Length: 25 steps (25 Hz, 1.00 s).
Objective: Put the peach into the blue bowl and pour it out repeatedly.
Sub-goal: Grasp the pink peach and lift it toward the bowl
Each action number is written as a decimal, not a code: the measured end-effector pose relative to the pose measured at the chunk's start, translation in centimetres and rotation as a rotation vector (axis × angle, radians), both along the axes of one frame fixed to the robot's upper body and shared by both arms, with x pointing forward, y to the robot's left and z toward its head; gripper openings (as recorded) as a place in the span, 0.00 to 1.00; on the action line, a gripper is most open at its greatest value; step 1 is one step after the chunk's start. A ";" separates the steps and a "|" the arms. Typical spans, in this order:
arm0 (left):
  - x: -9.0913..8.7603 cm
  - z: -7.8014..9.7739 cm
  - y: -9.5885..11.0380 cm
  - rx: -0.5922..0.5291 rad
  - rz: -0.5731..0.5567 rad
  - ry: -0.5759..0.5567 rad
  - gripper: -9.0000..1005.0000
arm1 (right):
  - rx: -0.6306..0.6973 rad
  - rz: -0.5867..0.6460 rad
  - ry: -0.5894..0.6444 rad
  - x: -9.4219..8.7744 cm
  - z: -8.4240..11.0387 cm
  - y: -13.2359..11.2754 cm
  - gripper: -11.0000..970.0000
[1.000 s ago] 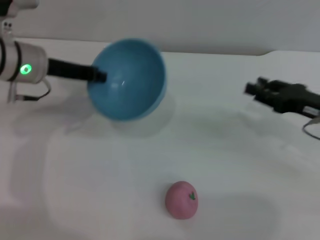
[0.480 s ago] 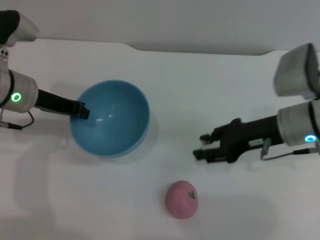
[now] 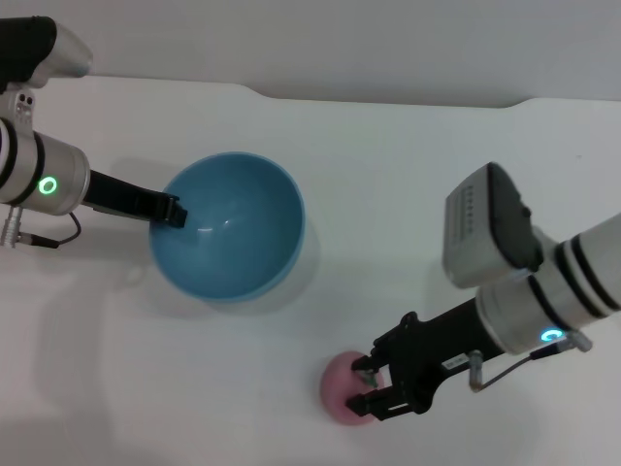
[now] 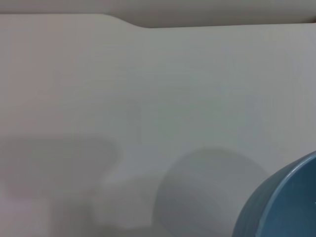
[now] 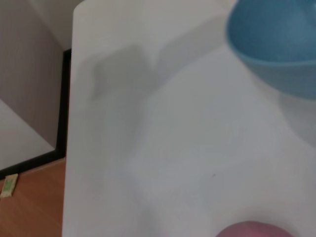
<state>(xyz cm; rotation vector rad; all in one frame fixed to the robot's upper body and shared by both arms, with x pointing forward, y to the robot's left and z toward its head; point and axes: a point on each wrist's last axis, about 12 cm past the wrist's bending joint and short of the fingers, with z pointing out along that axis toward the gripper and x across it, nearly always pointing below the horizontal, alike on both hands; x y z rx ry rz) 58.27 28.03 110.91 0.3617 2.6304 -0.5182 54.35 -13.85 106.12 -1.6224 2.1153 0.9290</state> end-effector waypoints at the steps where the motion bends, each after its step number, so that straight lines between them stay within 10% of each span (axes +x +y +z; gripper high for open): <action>1: 0.1 0.0 -0.2 0.000 -0.004 0.000 0.01 | -0.003 0.002 -0.005 -0.1 -0.2 0.2 0.45; 18: 0.4 0.3 -0.8 0.001 -0.024 -0.010 0.01 | -0.055 0.003 -0.162 -0.6 -2.5 2.5 0.44; 25: 0.7 0.5 -1.1 0.002 -0.031 -0.015 0.01 | 0.040 -0.129 -0.154 0.6 -1.6 0.6 0.20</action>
